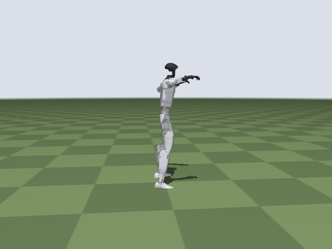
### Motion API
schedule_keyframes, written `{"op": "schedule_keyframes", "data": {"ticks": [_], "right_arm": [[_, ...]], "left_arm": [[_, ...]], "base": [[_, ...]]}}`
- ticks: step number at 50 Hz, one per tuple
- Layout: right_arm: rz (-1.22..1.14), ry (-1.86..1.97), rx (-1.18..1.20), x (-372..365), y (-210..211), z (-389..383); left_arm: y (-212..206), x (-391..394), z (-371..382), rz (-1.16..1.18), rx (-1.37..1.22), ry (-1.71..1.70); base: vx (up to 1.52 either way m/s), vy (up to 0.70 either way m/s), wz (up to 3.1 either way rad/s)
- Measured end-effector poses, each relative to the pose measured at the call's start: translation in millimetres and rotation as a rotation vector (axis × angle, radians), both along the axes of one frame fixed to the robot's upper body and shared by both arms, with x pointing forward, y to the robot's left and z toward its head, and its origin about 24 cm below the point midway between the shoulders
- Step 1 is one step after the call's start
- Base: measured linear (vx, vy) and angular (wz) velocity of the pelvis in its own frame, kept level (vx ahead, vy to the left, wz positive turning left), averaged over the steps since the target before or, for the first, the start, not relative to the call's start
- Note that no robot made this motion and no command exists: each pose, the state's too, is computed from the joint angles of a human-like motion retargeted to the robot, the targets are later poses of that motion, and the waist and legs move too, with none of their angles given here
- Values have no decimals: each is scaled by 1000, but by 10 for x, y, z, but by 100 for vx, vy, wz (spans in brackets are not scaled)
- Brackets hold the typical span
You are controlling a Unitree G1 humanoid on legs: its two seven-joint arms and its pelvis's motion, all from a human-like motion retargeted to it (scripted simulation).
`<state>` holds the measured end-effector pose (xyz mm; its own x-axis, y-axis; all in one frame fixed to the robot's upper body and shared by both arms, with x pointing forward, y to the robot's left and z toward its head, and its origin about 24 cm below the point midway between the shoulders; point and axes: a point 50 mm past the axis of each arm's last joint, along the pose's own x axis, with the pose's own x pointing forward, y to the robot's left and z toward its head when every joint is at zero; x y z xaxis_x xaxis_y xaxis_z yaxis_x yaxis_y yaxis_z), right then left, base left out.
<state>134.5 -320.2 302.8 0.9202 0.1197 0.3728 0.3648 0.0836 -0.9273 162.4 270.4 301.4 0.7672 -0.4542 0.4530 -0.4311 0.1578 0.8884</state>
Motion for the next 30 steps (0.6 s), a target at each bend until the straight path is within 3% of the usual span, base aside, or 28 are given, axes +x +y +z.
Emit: {"op": "schedule_keyframes", "data": {"ticks": [30], "right_arm": [[125,146,-3,197,176,-76]], "left_arm": [[95,168,-153,14,-2,180]], "base": [[0,0,0]]}}
